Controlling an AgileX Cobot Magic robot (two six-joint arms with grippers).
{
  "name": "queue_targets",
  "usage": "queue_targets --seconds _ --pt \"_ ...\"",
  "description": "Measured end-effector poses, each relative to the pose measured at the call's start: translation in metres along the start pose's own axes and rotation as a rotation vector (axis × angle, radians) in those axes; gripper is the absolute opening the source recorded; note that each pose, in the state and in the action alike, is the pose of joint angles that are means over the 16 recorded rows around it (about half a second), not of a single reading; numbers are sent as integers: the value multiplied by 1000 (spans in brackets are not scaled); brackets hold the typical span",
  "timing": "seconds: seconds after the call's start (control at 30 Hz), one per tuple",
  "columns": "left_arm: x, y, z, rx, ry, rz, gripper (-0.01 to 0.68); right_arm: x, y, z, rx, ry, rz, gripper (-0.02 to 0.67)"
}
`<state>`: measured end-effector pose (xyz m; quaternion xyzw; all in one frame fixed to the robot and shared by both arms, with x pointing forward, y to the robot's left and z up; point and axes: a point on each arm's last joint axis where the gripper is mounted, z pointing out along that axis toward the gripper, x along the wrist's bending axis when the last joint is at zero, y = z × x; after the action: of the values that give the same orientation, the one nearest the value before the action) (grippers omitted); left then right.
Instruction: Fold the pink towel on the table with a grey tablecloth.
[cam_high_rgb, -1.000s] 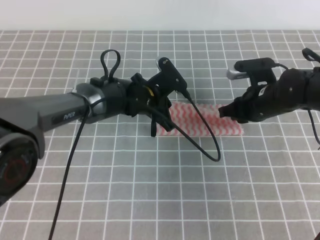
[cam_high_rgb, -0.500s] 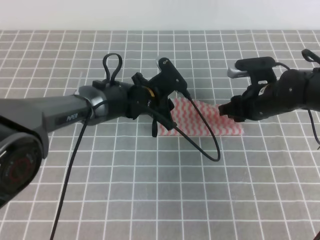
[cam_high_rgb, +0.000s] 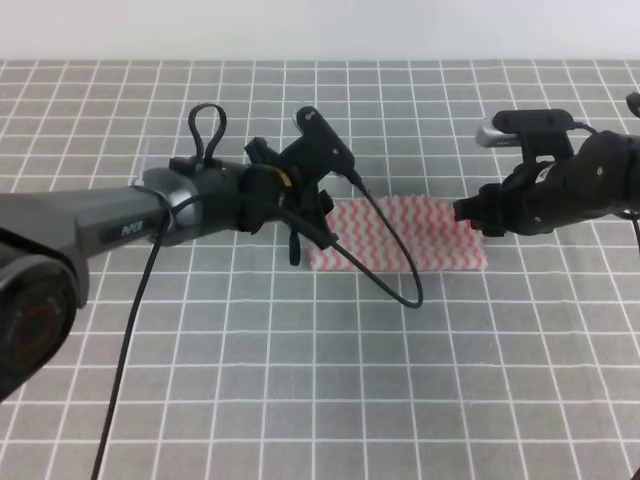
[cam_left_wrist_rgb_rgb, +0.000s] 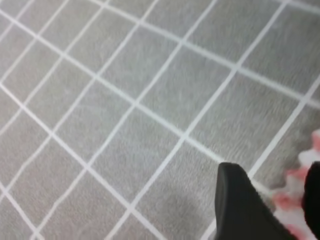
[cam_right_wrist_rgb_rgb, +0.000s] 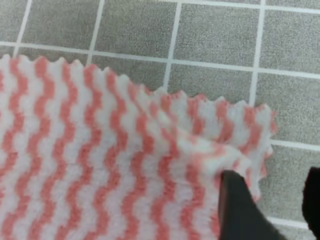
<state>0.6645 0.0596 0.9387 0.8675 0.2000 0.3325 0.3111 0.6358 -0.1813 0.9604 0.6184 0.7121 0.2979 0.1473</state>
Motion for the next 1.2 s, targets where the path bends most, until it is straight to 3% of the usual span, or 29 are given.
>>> queue_targets --seconds 0.37,0.5,0.63,0.97,1.2 --pt "8 3 -6 -13 20 -19 271 3 6 -3 26 13 0 244" --pt "14 12 -19 -19 17 -85 250 7 10 -6 53 34 -4 216" --pt "16 21 -34 1 -16 -176 186 14 12 -7 82 71 -17 156" --pt "-8 34 -56 86 -233 -338 23 36 5 4 135 180 -65 7" --pt "-31 32 -46 95 -365 -326 0 42 -1 13 156 205 -83 -15"
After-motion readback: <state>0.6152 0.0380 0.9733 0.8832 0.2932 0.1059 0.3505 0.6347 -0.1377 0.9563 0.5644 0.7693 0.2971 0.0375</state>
